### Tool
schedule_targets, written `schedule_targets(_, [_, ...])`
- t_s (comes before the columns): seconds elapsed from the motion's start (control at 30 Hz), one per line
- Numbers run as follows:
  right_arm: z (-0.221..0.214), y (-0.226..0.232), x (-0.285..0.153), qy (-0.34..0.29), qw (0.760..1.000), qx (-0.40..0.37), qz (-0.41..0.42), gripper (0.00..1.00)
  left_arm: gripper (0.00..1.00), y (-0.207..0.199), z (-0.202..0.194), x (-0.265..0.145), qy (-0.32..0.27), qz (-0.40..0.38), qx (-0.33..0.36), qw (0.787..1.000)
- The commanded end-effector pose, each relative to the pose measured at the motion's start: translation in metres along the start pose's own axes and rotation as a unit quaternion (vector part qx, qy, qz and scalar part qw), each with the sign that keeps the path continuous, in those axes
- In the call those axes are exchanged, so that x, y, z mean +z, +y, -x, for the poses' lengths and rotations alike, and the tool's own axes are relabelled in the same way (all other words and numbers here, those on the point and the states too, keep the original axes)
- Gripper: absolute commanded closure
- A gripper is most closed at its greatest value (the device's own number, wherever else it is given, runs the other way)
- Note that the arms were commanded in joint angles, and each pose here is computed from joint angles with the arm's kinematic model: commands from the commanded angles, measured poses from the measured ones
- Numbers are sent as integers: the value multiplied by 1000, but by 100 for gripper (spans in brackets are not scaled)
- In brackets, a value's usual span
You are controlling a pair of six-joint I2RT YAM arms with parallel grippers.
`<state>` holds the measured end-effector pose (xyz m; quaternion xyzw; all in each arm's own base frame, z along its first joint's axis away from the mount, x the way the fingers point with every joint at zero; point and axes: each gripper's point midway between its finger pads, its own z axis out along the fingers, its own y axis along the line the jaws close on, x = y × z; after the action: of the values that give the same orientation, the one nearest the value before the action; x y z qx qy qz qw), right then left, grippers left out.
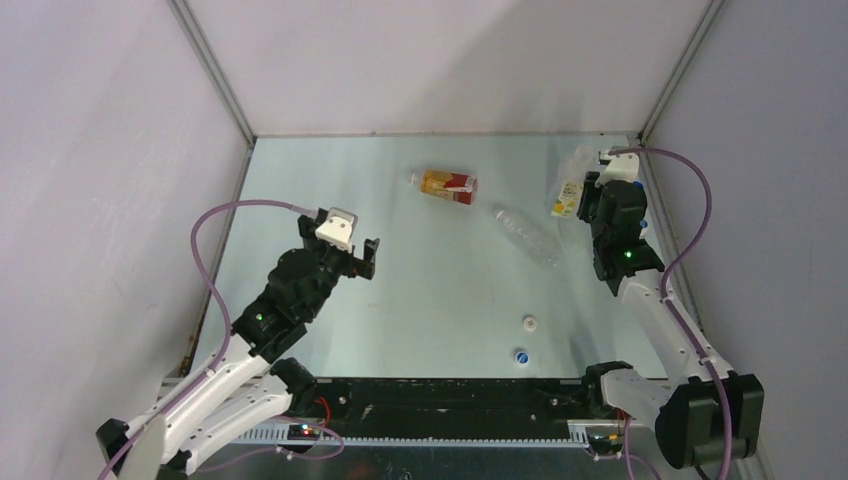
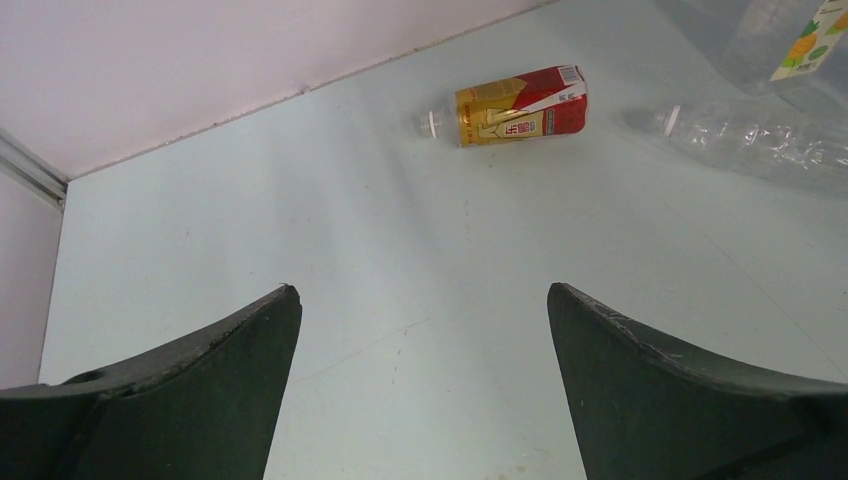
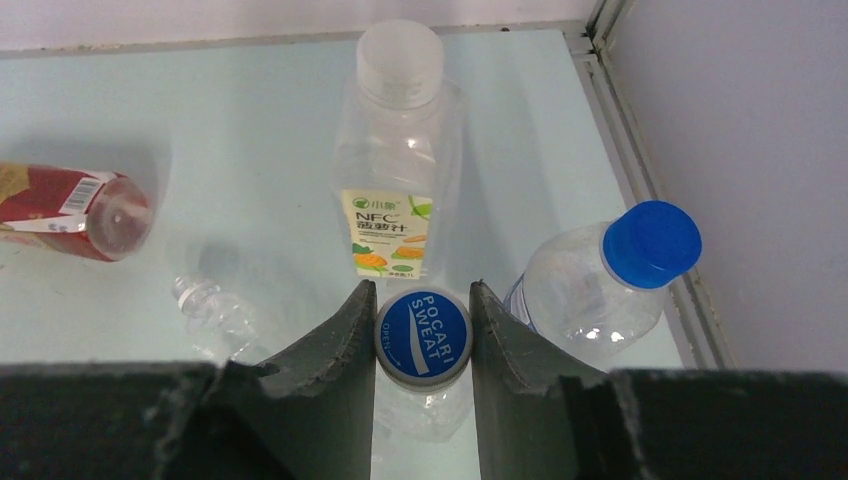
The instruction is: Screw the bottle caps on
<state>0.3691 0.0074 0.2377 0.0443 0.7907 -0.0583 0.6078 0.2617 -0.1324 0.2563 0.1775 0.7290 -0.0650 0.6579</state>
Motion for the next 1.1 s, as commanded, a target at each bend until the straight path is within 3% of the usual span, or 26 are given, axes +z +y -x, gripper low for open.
schedule_targets(0.0, [16,-3,13,-43,999,32,-3,100,0,-1,7,2,-12,-4,-3,1000])
schedule_targets(0.17, [1,-10,24,-26,999,45,-14,98,0,-1,5,2,-9,-3,-1,1000])
schedule_targets(0.93, [-19,-12,24,10,999,48,-11,52,0,-6,5,4,-6,-17,-2,1000])
schedule_targets(1.07, [-17,-11,23,6,999,49,-7,49,0,-6,5,4,-7,-18,-1,1000])
